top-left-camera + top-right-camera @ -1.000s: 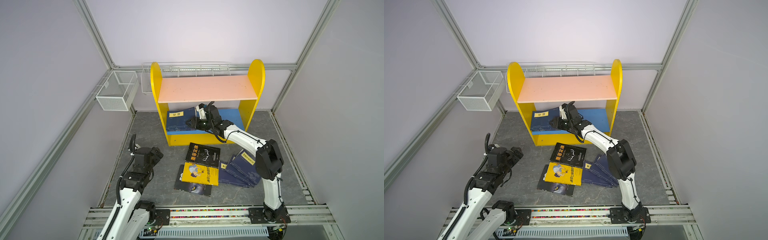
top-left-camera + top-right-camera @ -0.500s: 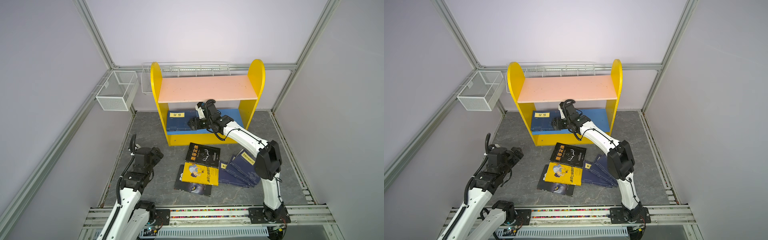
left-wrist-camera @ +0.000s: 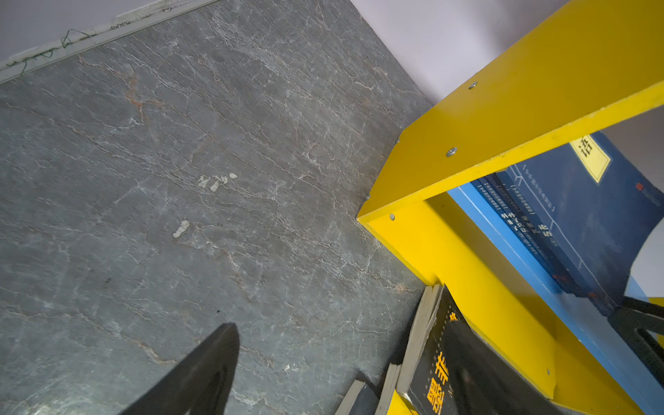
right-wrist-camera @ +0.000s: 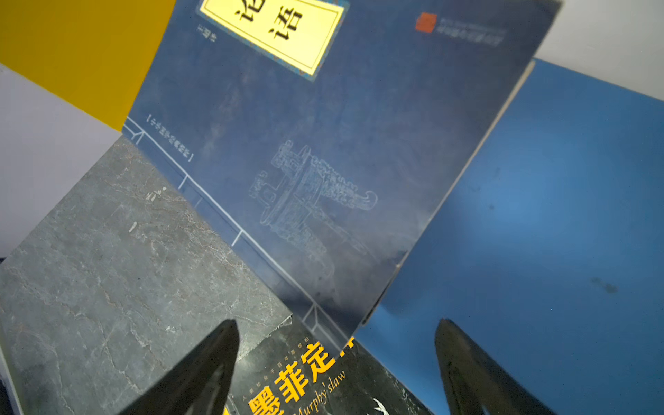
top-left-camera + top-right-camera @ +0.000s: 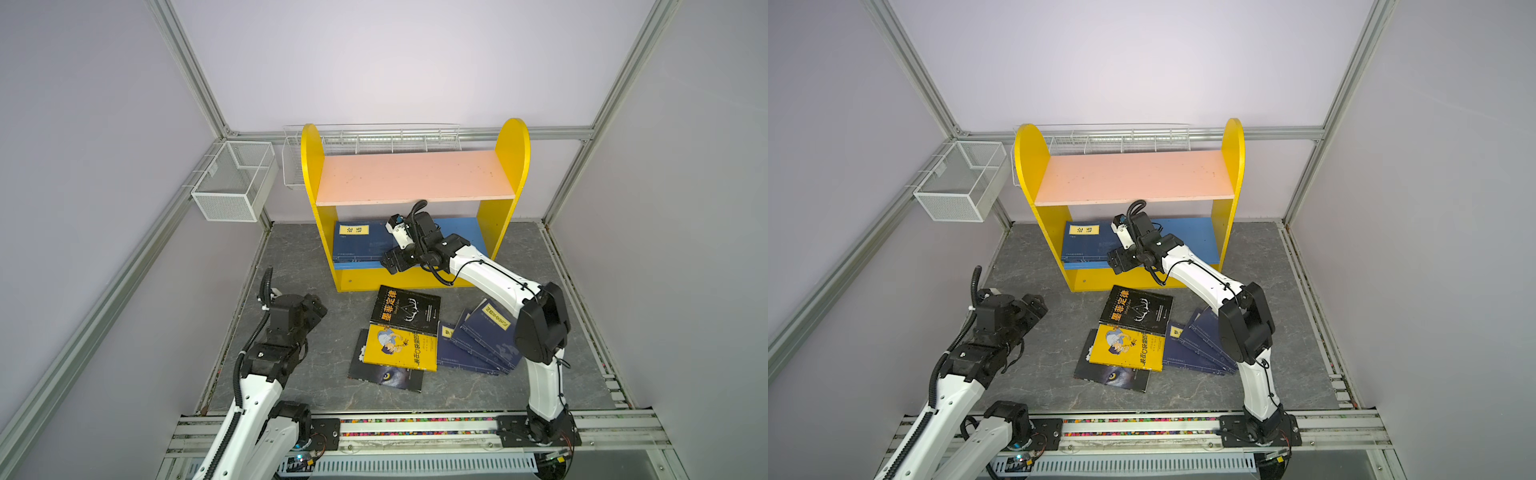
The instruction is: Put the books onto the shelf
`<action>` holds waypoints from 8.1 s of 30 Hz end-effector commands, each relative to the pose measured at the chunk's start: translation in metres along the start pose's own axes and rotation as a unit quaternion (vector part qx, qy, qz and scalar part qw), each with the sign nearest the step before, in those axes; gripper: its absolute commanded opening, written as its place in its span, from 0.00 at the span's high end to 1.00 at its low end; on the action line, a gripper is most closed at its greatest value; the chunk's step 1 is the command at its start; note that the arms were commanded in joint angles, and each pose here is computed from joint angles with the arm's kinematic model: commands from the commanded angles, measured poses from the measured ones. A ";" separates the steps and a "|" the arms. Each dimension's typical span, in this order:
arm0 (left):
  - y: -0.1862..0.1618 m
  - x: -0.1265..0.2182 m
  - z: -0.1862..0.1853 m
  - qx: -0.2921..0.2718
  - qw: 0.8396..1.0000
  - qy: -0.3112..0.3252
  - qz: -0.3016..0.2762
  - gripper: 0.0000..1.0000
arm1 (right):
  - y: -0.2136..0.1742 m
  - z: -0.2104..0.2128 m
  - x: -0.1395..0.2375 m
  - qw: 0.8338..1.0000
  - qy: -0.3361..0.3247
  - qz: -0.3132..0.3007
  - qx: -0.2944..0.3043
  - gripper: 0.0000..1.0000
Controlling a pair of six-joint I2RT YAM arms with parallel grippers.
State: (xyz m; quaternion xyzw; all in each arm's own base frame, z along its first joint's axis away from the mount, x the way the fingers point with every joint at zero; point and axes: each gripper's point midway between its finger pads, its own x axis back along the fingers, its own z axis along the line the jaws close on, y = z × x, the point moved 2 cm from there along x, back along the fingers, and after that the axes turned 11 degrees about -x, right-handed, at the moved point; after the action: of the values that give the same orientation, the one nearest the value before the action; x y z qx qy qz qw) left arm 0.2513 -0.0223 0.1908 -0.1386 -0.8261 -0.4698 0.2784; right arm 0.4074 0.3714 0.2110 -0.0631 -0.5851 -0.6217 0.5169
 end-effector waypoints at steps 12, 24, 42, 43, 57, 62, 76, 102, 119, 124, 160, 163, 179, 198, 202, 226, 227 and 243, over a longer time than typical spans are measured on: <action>-0.001 -0.001 0.004 0.004 1.000 0.009 0.001 0.11 | -0.014 -0.005 -0.030 0.998 -0.027 0.023 0.056 0.18; -0.002 -0.002 0.004 0.003 1.000 0.008 0.004 0.11 | -0.010 -0.004 -0.046 0.998 -0.021 0.023 0.052 0.23; -0.006 -0.005 0.002 0.004 1.000 0.002 0.010 0.12 | 0.002 0.008 -0.051 0.998 0.009 0.019 0.061 0.36; -0.006 -0.006 0.002 0.004 1.000 0.002 0.011 0.12 | 0.004 0.008 -0.050 0.998 0.009 0.018 0.063 0.37; -0.008 -0.007 0.002 0.006 1.000 0.000 0.013 0.12 | 0.015 0.017 -0.046 0.997 0.035 0.004 0.072 0.38; -0.007 -0.007 0.002 0.006 1.000 -0.002 0.013 0.12 | 0.022 0.021 -0.046 0.997 0.044 -0.007 0.064 0.37; -0.008 -0.008 0.001 0.006 1.000 -0.003 0.015 0.12 | 0.024 0.023 -0.050 0.998 0.053 -0.010 0.021 0.34; -0.010 -0.006 0.004 0.006 1.000 0.000 0.017 0.11 | 0.030 0.037 -0.056 0.994 0.097 -0.026 -0.031 0.31; -0.010 -0.006 0.003 0.005 1.000 -0.002 0.016 0.11 | 0.015 0.049 -0.064 0.994 0.100 -0.011 -0.031 0.31; -0.009 -0.007 0.004 -0.009 1.000 -0.001 0.012 0.11 | 0.018 0.039 -0.054 0.997 0.063 -0.027 -0.032 0.22; -0.224 -0.018 -0.325 -0.535 0.716 -0.423 0.151 0.09 | -0.318 -0.189 0.221 0.811 -0.332 0.080 -0.474 0.02; -0.254 -0.019 -0.350 -0.536 0.684 -0.460 0.182 0.09 | -0.329 -0.195 0.224 0.793 -0.347 0.106 -0.490 0.01; -0.322 -0.051 -0.362 -0.583 0.639 -0.445 0.233 0.29 | -0.335 -0.218 0.186 0.771 -0.192 0.057 -0.605 0.11; -0.348 -0.078 -0.333 -0.606 0.624 -0.398 0.291 0.57 | -0.269 -0.209 0.200 0.804 -0.107 -0.013 -0.585 0.22; -0.350 -0.077 -0.331 -0.604 0.620 -0.403 0.298 0.57 | -0.256 -0.208 0.204 0.812 -0.101 -0.020 -0.574 0.26; -0.348 -0.072 -0.332 -0.598 0.620 -0.415 0.294 0.57 | -0.275 -0.240 0.218 0.801 -0.226 -0.019 -0.554 0.24; -0.348 -0.071 -0.332 -0.598 0.620 -0.415 0.293 0.57 | -0.287 -0.244 0.218 0.786 -0.244 -0.004 -0.568 0.22; -0.345 -0.070 -0.331 -0.597 0.624 -0.417 0.285 0.56 | -0.328 -0.256 0.176 0.743 -0.202 0.021 -0.637 0.20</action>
State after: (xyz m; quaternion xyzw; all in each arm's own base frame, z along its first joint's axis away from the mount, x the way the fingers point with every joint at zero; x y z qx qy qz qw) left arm 0.2668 -0.4931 0.0603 -0.6590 -0.3457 -0.6542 -0.1350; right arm 0.2354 -0.0058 0.0493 -0.5015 -0.1660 -0.8146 0.2393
